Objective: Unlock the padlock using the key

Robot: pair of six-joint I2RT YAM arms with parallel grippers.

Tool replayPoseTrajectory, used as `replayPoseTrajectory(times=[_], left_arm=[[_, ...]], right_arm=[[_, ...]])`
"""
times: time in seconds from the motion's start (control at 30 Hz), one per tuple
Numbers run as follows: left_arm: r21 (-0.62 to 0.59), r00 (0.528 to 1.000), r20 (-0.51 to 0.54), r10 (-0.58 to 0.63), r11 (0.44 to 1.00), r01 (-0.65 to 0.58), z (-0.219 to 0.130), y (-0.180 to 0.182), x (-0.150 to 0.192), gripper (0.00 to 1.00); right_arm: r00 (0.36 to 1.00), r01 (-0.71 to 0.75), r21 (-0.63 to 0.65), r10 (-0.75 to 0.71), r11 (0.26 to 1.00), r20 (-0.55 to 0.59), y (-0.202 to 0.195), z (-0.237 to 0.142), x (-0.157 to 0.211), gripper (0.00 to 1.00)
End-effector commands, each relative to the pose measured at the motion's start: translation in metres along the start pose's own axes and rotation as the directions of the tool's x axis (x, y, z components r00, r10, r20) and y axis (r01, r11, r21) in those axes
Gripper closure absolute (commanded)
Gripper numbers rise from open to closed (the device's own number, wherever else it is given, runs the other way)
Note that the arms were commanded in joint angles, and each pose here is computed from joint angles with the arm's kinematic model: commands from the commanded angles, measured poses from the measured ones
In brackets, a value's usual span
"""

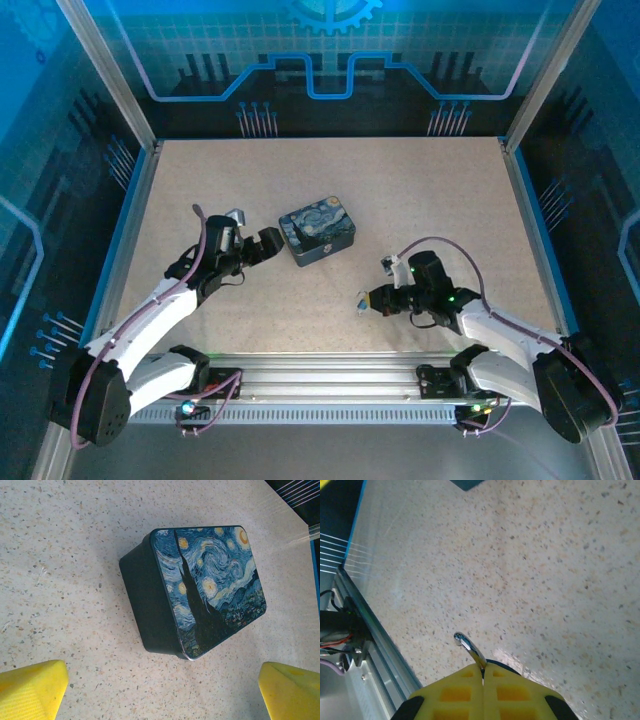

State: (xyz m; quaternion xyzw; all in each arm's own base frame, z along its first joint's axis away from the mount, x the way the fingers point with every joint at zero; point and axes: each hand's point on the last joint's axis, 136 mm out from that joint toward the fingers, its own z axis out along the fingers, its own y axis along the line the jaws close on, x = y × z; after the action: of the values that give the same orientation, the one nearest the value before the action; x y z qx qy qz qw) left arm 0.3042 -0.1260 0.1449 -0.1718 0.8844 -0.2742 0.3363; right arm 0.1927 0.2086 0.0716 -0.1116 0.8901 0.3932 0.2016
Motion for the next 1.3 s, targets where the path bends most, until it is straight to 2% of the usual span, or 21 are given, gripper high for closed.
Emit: replayPoseTrajectory(times=[0.0, 0.5, 0.83, 0.93, 1.27], left_arm=[[-0.012, 1.000, 0.003, -0.005, 1.000, 0.005, -0.001, 0.006, 0.001, 0.01], [0.002, 1.000, -0.003, -0.010, 1.000, 0.010, 0.000, 0.003, 0.001, 0.01], [0.009, 1.000, -0.007, -0.010, 1.000, 0.010, 0.001, 0.001, 0.000, 0.01], [0.011, 1.000, -0.006, -0.009, 1.000, 0.009, 0.000, 0.000, 0.000, 0.01], [0.031, 1.000, 0.021, -0.011, 0.999, 0.010, -0.008, -0.006, -0.006, 0.01]], right_arm=[[0.999, 0.000, 0.026, 0.001, 1.000, -0.038, -0.008, 0.004, 0.009, 1.00], [0.995, -0.064, 0.025, 0.065, 0.998, -0.071, -0.023, 0.025, 0.003, 0.99], [0.994, -0.083, 0.029, 0.085, 0.996, -0.076, -0.029, 0.028, 0.001, 0.88], [0.994, -0.082, 0.031, 0.084, 0.996, -0.066, -0.029, 0.027, -0.002, 0.81], [0.999, -0.051, 0.034, 0.051, 0.998, -0.012, -0.021, 0.013, -0.019, 0.76]])
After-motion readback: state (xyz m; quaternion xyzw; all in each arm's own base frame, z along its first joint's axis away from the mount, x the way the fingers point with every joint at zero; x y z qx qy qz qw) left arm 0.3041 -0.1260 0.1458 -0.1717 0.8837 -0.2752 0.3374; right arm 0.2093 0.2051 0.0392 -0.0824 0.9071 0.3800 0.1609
